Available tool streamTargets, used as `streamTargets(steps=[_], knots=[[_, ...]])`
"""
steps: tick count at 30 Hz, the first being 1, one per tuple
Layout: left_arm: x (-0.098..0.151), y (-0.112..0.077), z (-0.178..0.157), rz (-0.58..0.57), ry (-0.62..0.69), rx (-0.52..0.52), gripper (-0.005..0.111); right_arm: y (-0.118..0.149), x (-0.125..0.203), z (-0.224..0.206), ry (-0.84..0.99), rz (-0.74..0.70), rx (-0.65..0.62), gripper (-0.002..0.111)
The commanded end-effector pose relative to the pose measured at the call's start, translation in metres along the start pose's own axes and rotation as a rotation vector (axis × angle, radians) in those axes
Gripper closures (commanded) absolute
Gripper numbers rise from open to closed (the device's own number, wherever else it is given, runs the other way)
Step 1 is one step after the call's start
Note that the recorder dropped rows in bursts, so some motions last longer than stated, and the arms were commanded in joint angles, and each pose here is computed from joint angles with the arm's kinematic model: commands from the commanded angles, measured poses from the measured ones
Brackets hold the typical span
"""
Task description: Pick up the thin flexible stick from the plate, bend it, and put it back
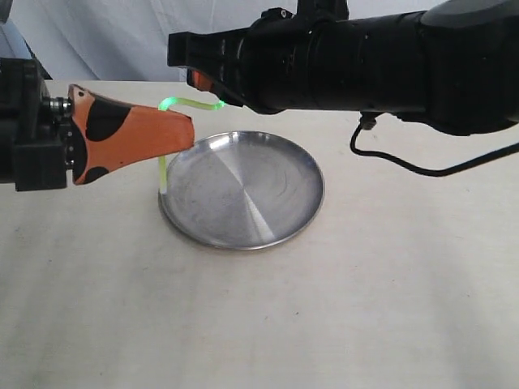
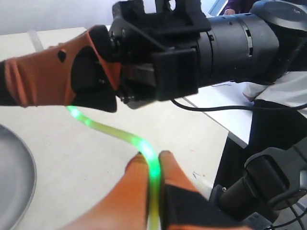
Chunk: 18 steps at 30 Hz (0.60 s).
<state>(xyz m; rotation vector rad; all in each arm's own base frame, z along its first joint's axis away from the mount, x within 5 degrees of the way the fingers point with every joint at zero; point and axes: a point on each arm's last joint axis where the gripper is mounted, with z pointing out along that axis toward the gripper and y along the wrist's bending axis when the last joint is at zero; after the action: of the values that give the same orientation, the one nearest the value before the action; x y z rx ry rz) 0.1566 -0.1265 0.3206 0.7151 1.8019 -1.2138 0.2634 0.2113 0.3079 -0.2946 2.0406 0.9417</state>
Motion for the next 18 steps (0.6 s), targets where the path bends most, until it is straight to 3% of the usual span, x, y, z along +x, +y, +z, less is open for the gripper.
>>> streamTargets(steps=[1, 9, 18], knots=[[-0.011, 0.004, -0.001, -0.017, -0.091, -0.072, 0.107, 0.007, 0.01, -0.007, 0.061, -0.037, -0.074, 0.109], [-0.014, 0.007, -0.001, -0.026, -0.119, -0.096, 0.107, 0.006, 0.025, -0.01, 0.113, -0.009, -0.101, 0.109], [-0.014, 0.01, -0.002, -0.027, -0.126, -0.132, 0.107, 0.015, 0.018, -0.027, 0.073, -0.025, -0.132, 0.109]])
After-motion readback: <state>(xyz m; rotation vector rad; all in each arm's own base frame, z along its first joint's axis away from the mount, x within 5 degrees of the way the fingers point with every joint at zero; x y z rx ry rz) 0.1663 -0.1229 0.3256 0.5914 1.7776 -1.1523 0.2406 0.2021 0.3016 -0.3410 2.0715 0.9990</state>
